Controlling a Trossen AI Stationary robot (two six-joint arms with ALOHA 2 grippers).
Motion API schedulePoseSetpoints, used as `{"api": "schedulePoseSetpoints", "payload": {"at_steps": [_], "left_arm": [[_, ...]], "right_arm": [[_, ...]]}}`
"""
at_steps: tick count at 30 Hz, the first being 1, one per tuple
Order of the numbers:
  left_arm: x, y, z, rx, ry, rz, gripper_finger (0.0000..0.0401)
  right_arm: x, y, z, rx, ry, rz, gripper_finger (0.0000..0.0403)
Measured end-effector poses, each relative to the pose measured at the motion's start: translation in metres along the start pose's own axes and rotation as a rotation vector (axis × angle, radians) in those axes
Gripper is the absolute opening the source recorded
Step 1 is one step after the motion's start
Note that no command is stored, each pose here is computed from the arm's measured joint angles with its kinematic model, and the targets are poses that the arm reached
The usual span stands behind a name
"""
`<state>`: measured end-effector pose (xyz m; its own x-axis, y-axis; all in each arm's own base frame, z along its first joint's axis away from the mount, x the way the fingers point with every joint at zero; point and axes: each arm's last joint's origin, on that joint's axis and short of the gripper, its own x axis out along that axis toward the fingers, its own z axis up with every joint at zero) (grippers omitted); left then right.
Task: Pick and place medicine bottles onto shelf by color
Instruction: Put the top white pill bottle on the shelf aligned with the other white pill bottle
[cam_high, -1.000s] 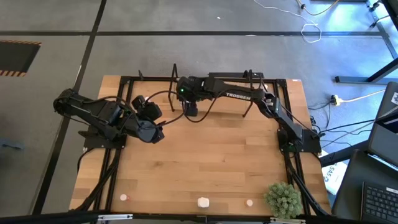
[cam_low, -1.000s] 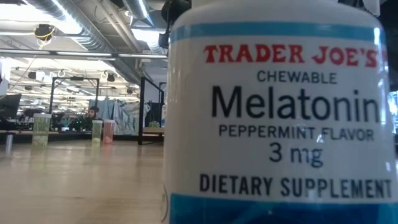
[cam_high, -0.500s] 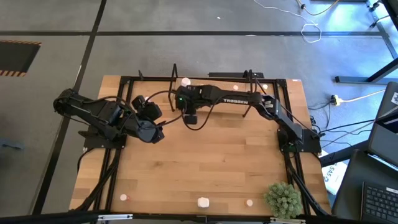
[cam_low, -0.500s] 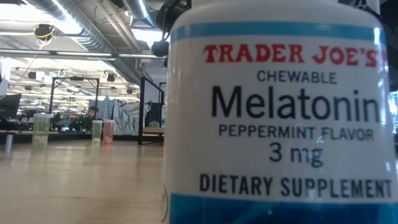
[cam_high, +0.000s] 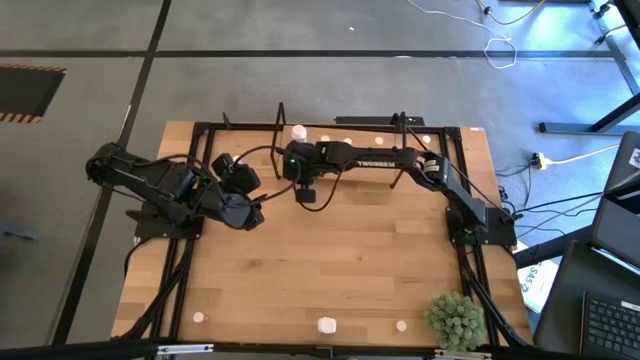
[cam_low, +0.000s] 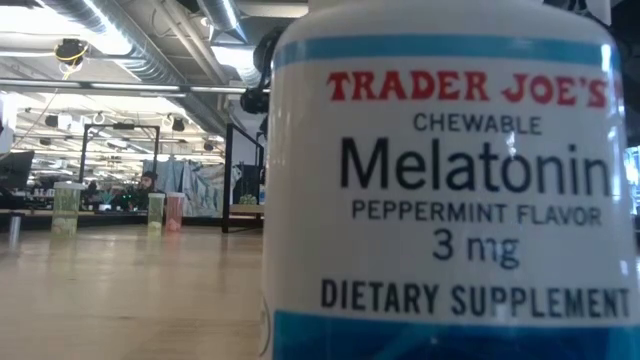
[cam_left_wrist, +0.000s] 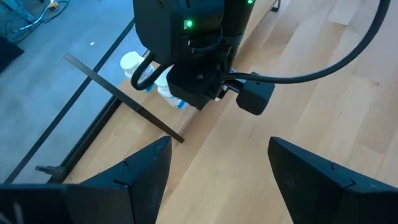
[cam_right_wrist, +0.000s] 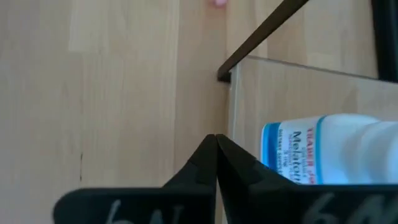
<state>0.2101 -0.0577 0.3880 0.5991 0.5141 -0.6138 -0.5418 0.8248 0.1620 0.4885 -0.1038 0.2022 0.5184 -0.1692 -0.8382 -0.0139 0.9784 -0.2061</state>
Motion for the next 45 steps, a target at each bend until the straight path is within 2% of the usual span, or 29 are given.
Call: {"api": "schedulePoseSetpoints", "payload": {"at_steps": [5,10,45], "left_arm": [[0.0,0.0,0.0,0.0,0.0,0.0,0.0263],[0.0,0.0,0.0,0.0,0.0,0.0,0.0263],[0.0,0.0,0.0,0.0,0.0,0.0,0.0263]], "right_arm": [[0.0,-0.005,0.003,0.007,-0.043,-0.024,0.0006],[0.0,-0.008,0.002,0.015,-0.004,-0.13,0.0008],[0.0,-0.029,-0.002,-0.001,-0.012,-0.172,0.0006]]}}
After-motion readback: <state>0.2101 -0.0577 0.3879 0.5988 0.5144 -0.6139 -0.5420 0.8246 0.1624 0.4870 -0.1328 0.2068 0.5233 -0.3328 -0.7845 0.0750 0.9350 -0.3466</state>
